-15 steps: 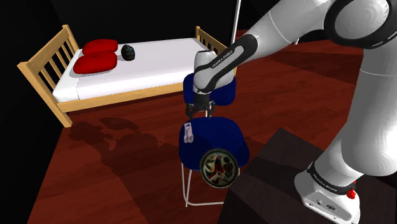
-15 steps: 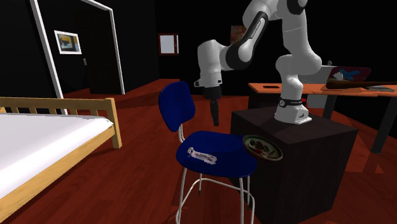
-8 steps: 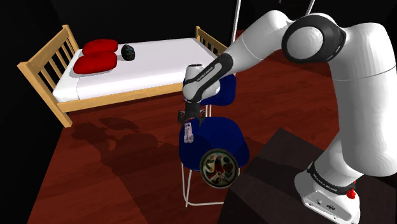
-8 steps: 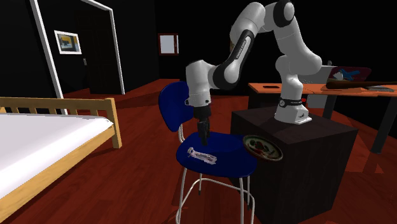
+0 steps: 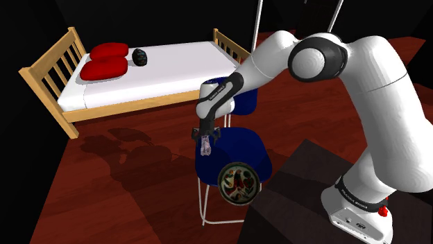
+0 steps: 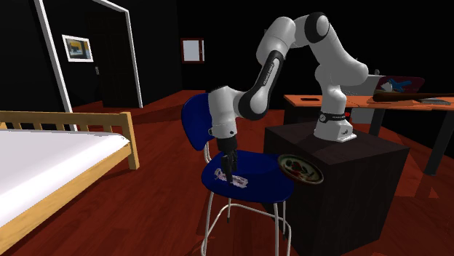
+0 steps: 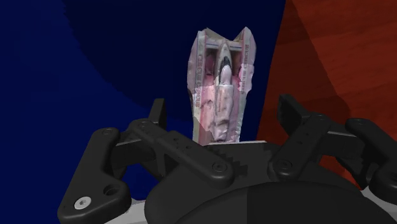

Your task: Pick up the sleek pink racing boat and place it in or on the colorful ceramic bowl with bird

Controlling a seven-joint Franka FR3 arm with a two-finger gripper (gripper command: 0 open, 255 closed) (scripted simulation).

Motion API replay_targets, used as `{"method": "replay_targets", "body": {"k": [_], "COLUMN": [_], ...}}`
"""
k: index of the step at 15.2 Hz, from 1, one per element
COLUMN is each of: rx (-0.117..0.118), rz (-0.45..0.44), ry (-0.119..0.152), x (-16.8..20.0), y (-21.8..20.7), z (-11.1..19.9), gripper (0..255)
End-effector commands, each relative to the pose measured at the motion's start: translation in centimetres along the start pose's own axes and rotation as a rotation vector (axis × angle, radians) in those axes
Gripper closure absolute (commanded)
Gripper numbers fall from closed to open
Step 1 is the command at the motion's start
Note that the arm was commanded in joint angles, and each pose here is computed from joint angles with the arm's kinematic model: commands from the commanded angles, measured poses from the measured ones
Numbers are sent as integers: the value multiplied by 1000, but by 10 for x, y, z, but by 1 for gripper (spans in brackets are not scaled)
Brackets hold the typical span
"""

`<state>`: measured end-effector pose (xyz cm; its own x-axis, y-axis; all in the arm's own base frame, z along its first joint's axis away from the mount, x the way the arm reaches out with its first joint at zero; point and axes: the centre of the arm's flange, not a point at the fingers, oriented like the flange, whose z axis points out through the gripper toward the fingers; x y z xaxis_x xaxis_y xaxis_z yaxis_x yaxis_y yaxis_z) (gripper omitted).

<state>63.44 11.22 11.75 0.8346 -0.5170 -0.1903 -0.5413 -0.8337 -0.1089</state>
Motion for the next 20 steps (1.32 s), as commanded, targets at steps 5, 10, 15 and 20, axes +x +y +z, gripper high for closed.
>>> {"method": "replay_targets", "body": {"k": [5, 10, 15, 20], "rx": [0, 0, 0, 0], "rz": [0, 0, 0, 0], "ry": [0, 0, 0, 0], "x": [0, 0, 0, 0], "y": [-1, -1, -1, -1], "z": [14, 14, 14, 14], "gripper": [0, 0, 255, 255]}}
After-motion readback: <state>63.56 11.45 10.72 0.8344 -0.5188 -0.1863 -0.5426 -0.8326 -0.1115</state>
